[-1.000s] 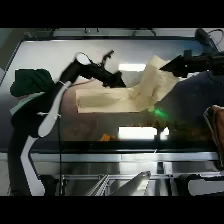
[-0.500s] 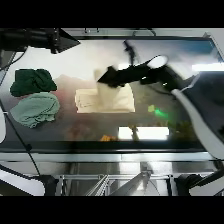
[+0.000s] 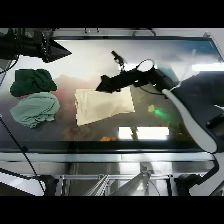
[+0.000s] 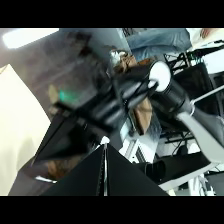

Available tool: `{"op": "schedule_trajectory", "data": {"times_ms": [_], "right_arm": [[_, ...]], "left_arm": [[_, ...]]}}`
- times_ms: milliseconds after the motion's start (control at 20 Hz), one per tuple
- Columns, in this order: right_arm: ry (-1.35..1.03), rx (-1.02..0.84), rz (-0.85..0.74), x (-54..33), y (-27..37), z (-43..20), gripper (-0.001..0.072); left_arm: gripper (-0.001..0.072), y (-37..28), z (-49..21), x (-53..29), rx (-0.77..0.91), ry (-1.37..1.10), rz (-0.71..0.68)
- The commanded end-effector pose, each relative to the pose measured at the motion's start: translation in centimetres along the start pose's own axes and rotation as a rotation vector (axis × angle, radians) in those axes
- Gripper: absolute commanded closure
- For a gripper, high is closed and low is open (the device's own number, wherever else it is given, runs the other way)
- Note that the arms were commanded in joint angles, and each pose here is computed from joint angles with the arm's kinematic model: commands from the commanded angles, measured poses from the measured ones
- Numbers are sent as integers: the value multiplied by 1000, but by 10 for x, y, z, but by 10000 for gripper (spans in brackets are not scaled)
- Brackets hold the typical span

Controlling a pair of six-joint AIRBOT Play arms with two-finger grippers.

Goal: Fold the shirts.

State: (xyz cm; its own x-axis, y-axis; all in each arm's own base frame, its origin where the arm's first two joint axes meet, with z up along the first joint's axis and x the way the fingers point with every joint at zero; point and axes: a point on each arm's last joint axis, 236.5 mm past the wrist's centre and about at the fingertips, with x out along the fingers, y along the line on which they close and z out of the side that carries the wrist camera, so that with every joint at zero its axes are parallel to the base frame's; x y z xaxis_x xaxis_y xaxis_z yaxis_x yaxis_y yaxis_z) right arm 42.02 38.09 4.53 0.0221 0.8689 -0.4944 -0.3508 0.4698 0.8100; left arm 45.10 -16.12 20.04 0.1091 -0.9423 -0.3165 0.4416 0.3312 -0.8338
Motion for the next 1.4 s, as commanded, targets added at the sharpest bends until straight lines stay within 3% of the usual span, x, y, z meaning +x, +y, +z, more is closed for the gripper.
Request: {"op": "schedule_trajectory", "data": {"times_ms": [0, 50, 100, 150, 200, 350, 750, 850, 950, 1200, 1350], "right_arm": [[35, 85, -399, -93, -89, -12, 690], [20, 131, -482, -112, -115, -15, 688], [14, 163, -503, -120, -131, -17, 541], [3, 195, -513, -122, -149, -17, 118], [3, 222, -518, -121, -163, -18, 13], [41, 294, -528, -106, -205, -31, 13], [63, 300, -170, -25, -181, -34, 26], [47, 276, -71, -7, -160, -29, 299], [23, 282, -7, 0, -143, -22, 689], [-119, 156, 116, -74, -58, 27, 691], [-302, 191, -23, -196, -37, 53, 691]], "left_arm": [[698, -2, -12, 1, 12, 42, -18], [698, -3, -13, 1, 13, 48, -21], [698, -4, -14, 1, 14, 53, -22], [698, -5, -14, 3, 15, 54, -24], [698, -5, -14, 3, 15, 54, -24], [698, -5, -14, 3, 15, 55, -24], [698, -4, -11, 3, 20, 39, -18], [698, -3, -9, 3, 22, 34, -16], [698, -3, -10, 3, 23, 34, -16], [698, -3, -9, 3, 22, 34, -16], [697, -4, -10, 4, 23, 37, -17]]}}
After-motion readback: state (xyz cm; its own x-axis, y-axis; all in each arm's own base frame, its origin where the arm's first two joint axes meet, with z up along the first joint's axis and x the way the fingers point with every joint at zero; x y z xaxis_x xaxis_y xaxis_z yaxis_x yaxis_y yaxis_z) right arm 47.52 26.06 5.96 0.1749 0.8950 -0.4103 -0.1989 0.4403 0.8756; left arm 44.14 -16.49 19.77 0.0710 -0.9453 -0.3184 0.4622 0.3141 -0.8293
